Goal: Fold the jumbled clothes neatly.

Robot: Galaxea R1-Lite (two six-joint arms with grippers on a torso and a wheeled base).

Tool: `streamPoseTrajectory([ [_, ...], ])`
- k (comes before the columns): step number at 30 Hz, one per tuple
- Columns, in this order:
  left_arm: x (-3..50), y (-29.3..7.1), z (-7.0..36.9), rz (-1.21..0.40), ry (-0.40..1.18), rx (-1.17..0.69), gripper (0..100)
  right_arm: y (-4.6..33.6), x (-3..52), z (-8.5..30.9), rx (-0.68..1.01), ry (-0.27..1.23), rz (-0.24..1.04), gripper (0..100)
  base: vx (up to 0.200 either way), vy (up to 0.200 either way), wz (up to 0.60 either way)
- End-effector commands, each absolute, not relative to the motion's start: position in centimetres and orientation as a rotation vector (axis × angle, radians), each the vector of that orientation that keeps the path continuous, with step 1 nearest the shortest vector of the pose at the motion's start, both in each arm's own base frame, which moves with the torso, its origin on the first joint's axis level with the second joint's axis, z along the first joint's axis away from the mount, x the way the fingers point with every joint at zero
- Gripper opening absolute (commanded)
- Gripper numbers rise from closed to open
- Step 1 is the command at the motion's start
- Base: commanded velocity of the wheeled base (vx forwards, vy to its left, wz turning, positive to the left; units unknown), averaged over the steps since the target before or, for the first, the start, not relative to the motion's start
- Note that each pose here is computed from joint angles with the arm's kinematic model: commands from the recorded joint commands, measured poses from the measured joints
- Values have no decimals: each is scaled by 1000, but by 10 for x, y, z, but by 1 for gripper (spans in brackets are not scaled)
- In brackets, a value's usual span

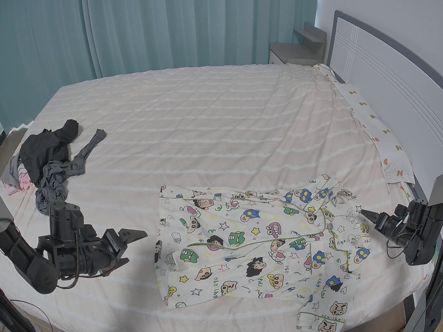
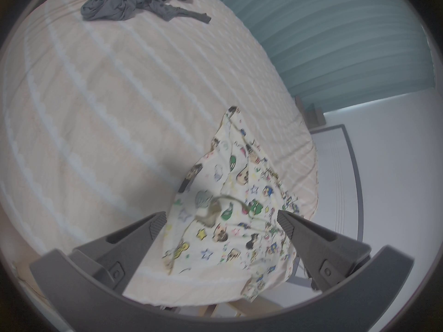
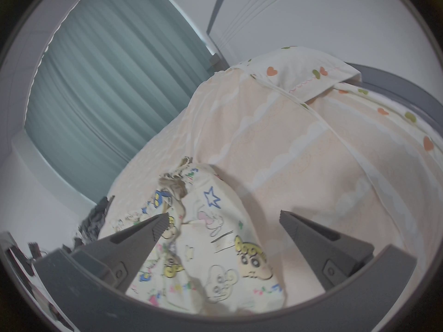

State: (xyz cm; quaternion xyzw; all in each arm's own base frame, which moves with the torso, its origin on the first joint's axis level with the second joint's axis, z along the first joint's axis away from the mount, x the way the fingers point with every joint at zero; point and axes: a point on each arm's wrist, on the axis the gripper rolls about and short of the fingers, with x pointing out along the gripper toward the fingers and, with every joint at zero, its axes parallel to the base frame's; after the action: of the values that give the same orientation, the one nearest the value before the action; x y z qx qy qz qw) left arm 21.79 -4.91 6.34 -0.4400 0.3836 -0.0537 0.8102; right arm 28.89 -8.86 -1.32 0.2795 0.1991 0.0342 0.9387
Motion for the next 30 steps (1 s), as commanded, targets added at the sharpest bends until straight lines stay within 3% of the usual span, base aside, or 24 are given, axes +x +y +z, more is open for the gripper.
streamPoseTrajectory([
  [1,248,-81,56,-109,828,-915,100,-79,264,21,697,366,59,100,0,0,0],
  [8,292,-134,12,-19,897,-713,100,-67,232,40,896,386,27,100,0,0,0],
  [13,315,-152,7,-20,903,-733,100,-60,230,39,891,406,46,100,0,0,0],
  [21,311,-171,-3,-34,940,-745,100,-58,231,35,894,428,46,100,0,0,0],
  [30,327,-187,-6,38,821,-742,100,-53,228,34,893,446,56,100,0,0,0],
])
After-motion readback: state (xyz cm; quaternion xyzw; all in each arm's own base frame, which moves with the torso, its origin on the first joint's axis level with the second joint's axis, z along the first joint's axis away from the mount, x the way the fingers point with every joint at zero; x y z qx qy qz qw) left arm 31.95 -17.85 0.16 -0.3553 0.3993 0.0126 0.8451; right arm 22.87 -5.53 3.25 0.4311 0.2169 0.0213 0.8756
